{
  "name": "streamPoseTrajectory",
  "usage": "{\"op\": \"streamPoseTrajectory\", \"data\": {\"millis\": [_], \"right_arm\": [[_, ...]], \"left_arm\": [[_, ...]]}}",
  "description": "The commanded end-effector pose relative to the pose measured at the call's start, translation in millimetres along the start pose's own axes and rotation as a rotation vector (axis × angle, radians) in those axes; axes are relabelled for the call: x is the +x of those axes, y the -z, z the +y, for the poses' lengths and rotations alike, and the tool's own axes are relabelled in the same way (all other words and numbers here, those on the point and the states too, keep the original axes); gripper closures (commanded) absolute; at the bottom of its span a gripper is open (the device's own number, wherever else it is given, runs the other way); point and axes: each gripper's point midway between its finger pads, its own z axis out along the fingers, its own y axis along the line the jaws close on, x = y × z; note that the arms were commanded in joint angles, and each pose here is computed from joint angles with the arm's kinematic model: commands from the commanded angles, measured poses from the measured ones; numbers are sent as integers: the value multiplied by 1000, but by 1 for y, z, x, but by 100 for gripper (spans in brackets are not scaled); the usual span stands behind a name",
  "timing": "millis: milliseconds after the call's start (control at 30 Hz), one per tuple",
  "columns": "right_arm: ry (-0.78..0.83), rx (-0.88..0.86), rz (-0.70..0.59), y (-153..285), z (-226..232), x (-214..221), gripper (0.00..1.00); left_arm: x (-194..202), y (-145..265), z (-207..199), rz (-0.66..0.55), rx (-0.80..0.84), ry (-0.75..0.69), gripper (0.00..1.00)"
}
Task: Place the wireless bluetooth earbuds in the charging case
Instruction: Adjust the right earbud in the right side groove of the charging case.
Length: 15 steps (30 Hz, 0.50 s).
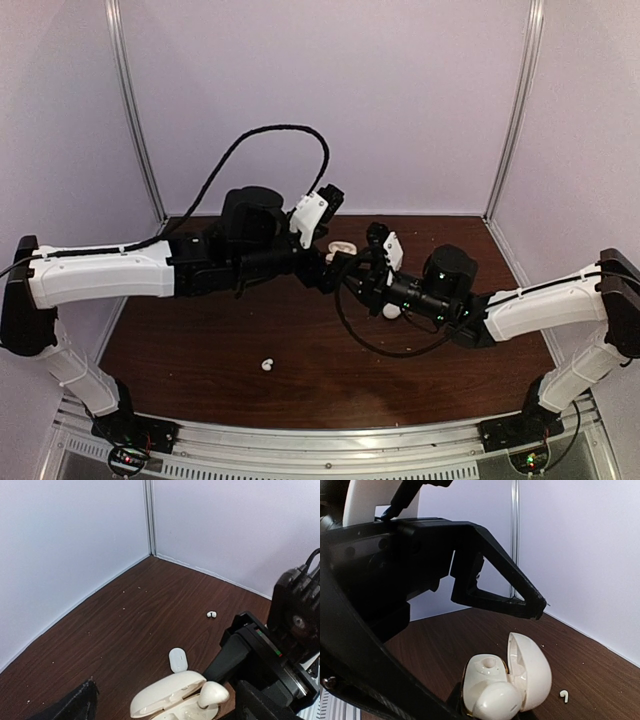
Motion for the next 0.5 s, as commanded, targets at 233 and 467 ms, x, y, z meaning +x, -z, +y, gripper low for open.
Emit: {"op": "streamPoseTrajectory", "data": {"millis": [233, 467], "right_arm": [[16, 10, -39, -4, 0, -15, 100], [21, 17, -45, -3, -1, -19, 100]], "left_arm": [[-1, -5, 16, 23, -68, 11, 2], [12, 2, 23, 56, -91, 4, 2]]}}
